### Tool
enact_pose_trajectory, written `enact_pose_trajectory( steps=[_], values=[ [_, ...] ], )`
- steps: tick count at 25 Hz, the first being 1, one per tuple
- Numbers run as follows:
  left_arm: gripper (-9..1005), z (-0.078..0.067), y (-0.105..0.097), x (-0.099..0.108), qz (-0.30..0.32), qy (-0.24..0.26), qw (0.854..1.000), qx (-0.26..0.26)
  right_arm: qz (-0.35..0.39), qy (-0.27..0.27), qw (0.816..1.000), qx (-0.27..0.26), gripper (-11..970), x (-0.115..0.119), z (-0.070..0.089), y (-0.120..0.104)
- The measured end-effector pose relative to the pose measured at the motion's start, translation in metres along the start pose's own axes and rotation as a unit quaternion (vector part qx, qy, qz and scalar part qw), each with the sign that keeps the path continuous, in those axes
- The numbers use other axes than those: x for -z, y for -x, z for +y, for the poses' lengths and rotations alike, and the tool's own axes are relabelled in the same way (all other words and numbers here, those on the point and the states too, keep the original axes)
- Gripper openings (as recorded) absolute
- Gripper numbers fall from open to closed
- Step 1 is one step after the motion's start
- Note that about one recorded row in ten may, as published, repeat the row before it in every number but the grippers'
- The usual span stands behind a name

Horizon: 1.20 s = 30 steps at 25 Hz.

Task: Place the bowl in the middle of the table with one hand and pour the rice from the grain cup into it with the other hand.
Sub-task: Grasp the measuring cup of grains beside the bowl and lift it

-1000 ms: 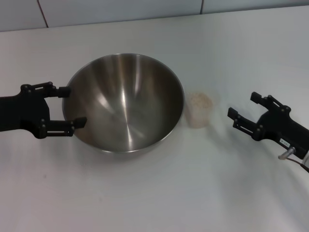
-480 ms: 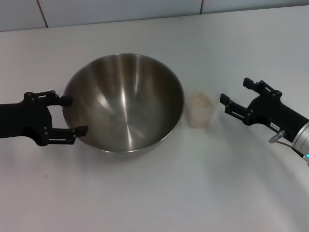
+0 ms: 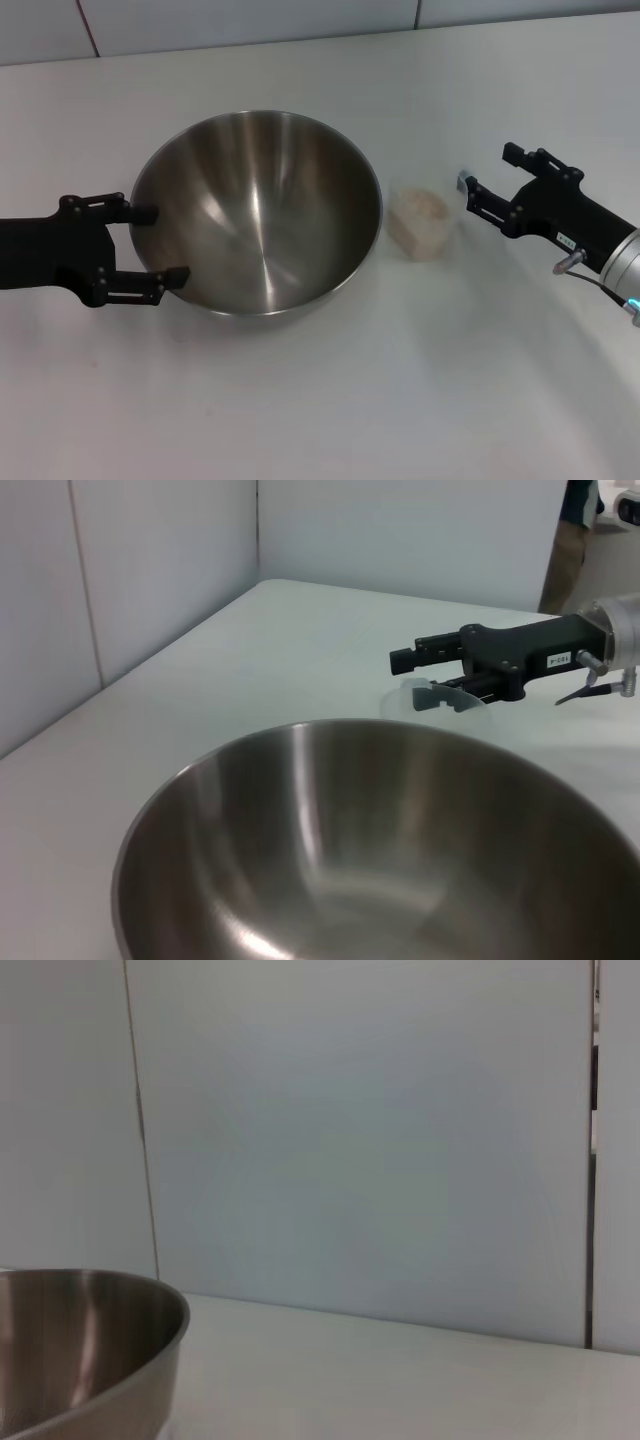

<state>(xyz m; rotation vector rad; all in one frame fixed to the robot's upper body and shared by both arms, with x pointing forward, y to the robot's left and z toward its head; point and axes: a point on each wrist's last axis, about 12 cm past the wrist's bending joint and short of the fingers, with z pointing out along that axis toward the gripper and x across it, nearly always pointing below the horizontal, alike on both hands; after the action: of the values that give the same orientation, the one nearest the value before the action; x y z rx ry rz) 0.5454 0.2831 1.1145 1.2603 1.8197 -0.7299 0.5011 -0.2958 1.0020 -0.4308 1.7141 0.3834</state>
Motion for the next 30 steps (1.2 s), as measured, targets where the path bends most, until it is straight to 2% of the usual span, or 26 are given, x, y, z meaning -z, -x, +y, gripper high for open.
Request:
enact_pose_trajectory(
  steps=[6,12,16,23,30],
  values=[
    [862,0.0006,0.0016,-0.0007,0.000,-0.001,1.000,-0.002,0.001,-0.008,1.000,-0.011,754,0.0003,0.0017,-0.0027],
    [861,0.0009,0.0020,-0.0006,0.000,-0.001,1.000,-0.002,-0.002,-0.003,1.000,-0.010,528,-0.0011,0.0027,-0.0016],
    [861,0.0009,0.0024,-0.0010,-0.001,-0.001,1.000,-0.003,-0.004,0.000,1.000,-0.007,289,-0.0038,0.0031,0.0003],
    [861,0.0006,0.0024,-0.0014,-0.001,-0.002,1.000,-0.002,-0.005,0.002,1.000,-0.006,56,-0.0048,0.0032,0.0012],
    [861,0.0006,0.0027,-0.0014,-0.001,-0.002,1.000,-0.003,-0.020,0.002,1.000,0.002,4,-0.0021,0.0028,0.0038]
  ],
)
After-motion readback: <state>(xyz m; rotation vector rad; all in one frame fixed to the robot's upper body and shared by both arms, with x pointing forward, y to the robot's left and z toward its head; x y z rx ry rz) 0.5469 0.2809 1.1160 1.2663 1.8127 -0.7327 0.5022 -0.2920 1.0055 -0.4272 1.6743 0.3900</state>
